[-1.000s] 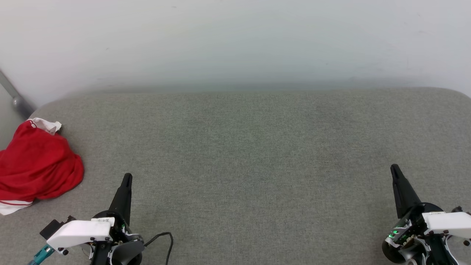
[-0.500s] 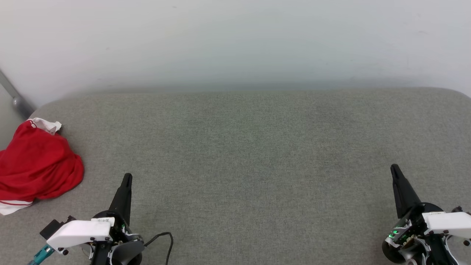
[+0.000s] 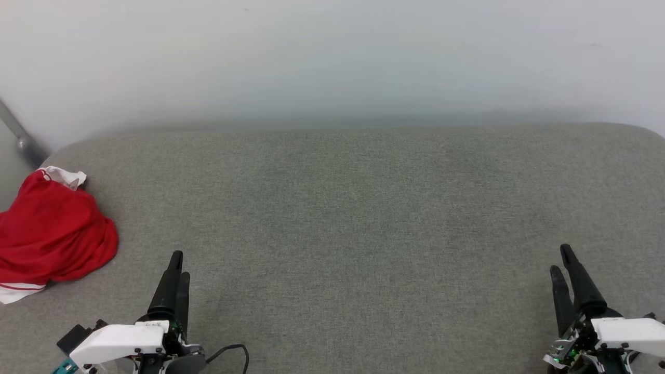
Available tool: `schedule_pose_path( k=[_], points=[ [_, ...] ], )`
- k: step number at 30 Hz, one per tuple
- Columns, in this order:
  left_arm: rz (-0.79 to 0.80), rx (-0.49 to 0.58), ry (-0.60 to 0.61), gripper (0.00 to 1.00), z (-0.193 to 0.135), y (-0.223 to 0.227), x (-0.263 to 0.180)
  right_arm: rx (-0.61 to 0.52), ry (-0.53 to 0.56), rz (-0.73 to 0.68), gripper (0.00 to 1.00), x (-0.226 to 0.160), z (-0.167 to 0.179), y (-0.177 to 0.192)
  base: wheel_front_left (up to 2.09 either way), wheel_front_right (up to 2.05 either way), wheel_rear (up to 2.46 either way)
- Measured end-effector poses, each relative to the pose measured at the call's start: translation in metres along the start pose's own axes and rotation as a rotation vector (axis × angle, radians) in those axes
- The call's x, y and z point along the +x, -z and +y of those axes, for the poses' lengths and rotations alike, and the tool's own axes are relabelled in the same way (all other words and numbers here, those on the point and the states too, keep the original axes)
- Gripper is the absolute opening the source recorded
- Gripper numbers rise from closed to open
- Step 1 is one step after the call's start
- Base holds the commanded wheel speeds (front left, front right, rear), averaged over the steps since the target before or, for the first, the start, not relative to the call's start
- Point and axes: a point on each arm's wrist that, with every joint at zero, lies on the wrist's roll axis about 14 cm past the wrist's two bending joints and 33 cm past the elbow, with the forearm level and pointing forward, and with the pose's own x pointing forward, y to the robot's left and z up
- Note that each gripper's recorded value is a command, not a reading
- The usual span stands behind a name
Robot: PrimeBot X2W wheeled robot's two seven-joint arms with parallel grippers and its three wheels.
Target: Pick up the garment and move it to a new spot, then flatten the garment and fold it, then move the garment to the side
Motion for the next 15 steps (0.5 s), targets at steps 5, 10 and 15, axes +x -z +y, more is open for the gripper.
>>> schedule_pose_path(
  k=[5, 10, 15],
  points=[
    [-0.017, 0.085, 0.002, 1.00, -0.005, -0.003, 0.001, -0.087, -0.010, -0.024, 1.00, -0.001, 0.004, -0.006, 0.00, 0.00, 0.00],
    [-0.030, 0.190, -0.001, 1.00, -0.012, -0.004, 0.002, -0.197, -0.019, -0.041, 1.00, -0.003, 0.008, -0.009, 0.00, 0.00, 0.00],
    [-0.029, 0.308, -0.022, 1.00, -0.011, 0.000, 0.001, -0.311, -0.048, -0.056, 1.00, -0.003, 0.018, -0.011, 0.00, 0.00, 0.00]
  ],
)
